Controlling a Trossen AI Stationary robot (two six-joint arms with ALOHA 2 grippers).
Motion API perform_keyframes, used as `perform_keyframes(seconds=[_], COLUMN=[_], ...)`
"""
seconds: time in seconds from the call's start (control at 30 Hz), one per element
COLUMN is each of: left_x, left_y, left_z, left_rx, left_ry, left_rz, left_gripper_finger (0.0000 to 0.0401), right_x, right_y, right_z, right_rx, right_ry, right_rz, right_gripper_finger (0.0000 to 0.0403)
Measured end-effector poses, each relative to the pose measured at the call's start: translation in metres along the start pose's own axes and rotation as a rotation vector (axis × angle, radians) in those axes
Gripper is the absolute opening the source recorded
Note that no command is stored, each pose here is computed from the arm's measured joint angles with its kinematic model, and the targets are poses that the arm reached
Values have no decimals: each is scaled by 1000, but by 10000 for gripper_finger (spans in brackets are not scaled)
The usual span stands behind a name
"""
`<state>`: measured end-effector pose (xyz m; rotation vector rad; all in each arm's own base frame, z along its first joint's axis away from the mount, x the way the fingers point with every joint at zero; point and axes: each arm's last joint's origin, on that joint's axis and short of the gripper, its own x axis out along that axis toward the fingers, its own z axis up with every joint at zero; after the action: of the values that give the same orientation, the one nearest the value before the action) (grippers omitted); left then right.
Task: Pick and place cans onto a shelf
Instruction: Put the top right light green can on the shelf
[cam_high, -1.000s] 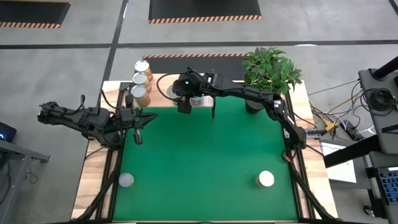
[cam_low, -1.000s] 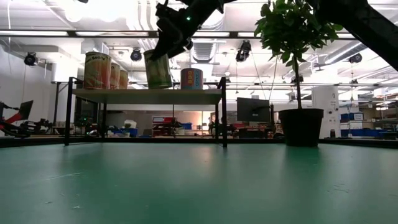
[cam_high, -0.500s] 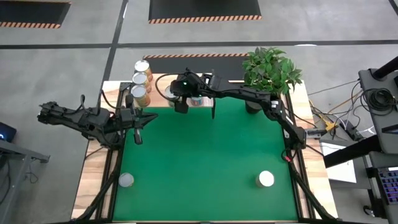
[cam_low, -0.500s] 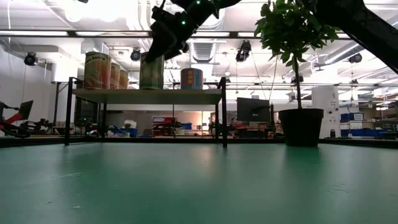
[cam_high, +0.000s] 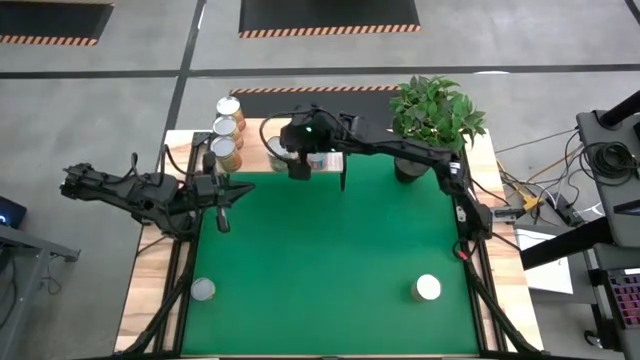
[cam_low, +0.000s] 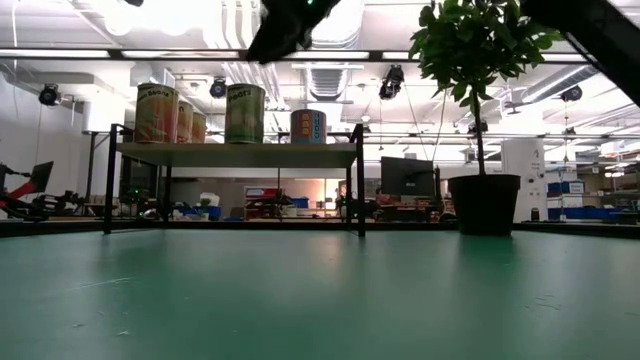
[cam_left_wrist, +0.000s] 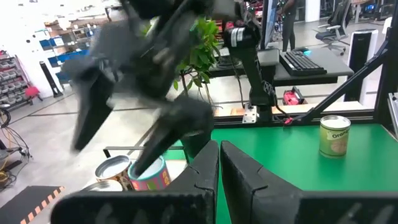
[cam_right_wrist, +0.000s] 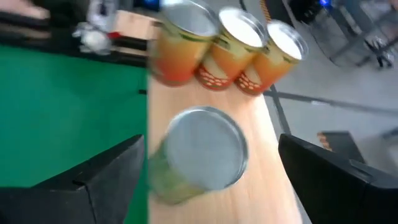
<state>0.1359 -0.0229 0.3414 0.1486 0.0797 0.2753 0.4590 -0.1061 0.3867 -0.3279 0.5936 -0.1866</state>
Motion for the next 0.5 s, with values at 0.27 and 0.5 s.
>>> perform_keyframes(seconds=[0.27, 0.5], left_x=[8, 21], left_y=[-5, -14], left_z=[-2, -1], left_rx=[-5, -16], left_ry=[24, 64], left_rz=[-3, -7], left_gripper_finger=[0, 0], right_x=[-48, -86], right_y=[69, 134], right_z=[13, -6], right_rx=[-132, -186], right_ry=[73, 71], right_rz=[177, 158], right_gripper_finger=[277, 221])
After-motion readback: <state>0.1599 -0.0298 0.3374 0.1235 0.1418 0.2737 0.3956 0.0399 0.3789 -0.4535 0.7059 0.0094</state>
